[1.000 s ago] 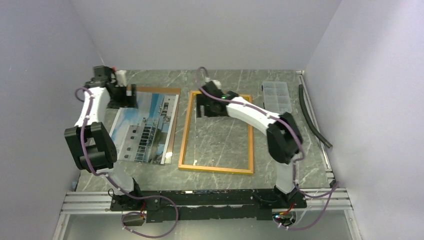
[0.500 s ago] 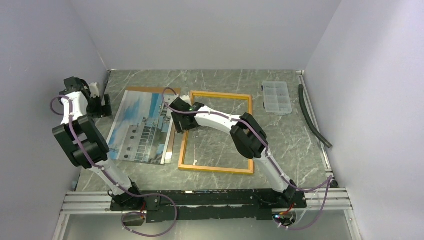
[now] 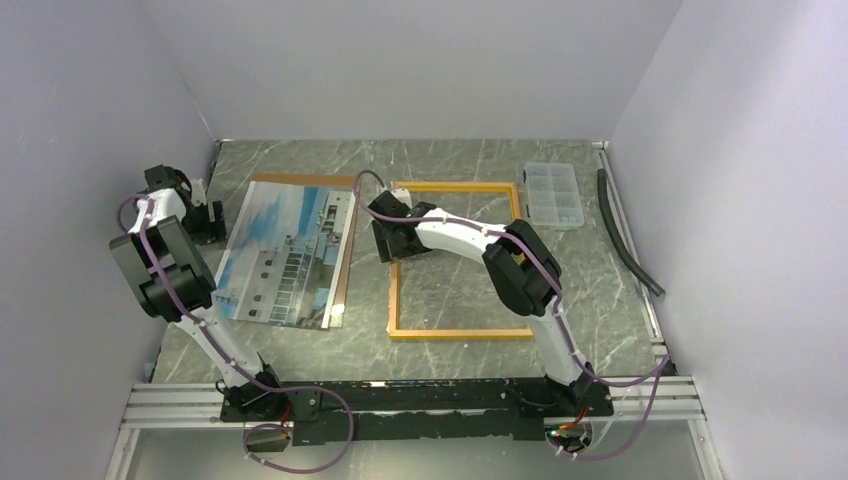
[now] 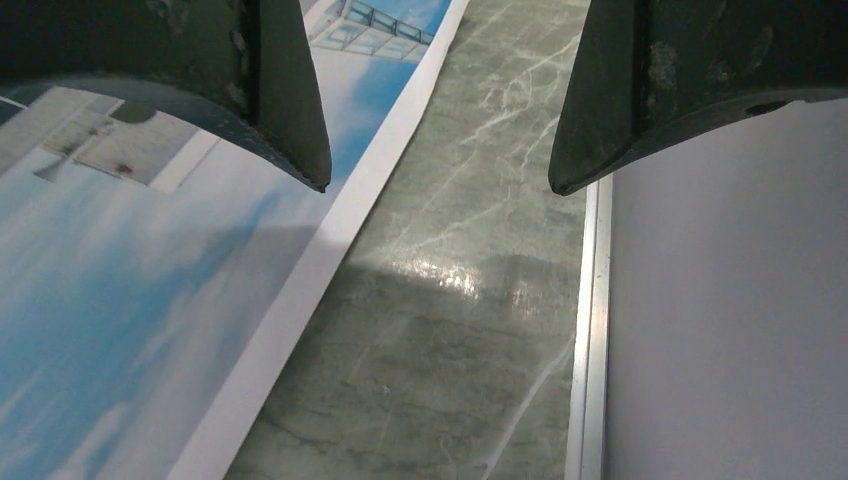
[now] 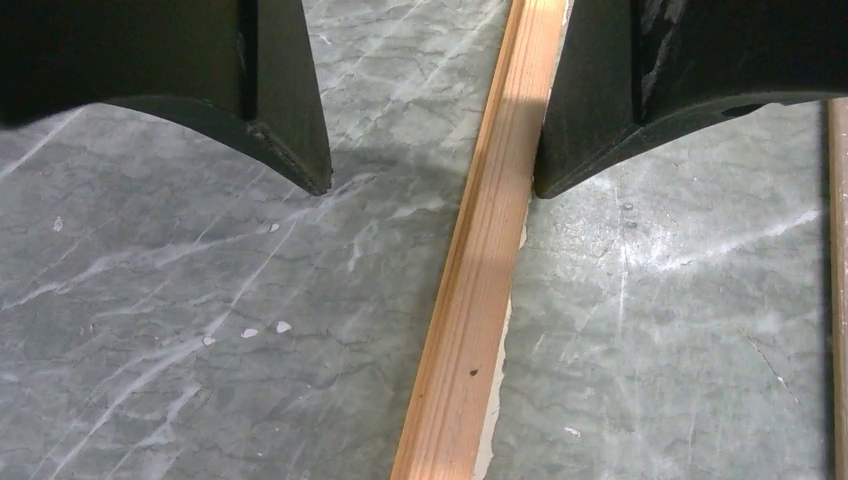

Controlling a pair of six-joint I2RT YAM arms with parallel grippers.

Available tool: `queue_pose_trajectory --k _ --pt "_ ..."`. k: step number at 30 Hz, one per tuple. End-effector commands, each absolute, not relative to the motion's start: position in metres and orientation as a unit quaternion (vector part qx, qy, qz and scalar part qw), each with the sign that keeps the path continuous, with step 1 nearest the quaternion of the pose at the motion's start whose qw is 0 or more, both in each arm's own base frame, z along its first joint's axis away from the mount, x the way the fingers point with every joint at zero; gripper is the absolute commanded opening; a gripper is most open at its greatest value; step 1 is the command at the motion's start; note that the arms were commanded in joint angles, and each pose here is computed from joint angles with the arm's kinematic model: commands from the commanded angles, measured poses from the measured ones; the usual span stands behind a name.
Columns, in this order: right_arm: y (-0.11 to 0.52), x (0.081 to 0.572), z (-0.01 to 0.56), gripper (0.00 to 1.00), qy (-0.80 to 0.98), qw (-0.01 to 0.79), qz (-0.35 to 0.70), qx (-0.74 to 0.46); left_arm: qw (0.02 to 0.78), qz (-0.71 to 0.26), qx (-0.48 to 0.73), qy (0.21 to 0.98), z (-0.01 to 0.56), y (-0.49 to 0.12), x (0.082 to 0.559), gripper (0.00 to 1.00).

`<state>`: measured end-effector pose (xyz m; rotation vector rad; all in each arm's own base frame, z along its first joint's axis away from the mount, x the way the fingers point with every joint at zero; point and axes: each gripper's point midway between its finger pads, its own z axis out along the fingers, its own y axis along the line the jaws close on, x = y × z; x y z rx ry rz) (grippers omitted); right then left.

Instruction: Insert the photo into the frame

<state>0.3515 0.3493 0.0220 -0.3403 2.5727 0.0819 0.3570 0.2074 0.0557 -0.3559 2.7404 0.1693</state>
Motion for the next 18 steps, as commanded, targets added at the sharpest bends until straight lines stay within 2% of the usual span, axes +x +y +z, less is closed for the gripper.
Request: queue_pose_trajectory --k 1,6,13,18 --pt "0.383 0.360 0.090 0.79 0.939 0.306 0.116 -0.108 0.201 0.099 -0.111 0.968 0.054 0.217 0.370 0.84" --pt "0.435 0.350 0.123 0.85 0.924 0.291 0.221 -0.112 0.184 0.126 -0.108 0.969 0.042 0.219 0.369 0.76" --pt "0.484 0.319 0.096 0.86 0.924 0.166 0.331 -0.100 0.161 0.104 -0.094 0.977 0.019 0.194 0.359 0.62" --pt "0.488 0.301 0.087 0.85 0.927 0.112 0.349 -0.077 0.142 0.075 -0.091 0.983 0.008 0.179 0.348 0.52"
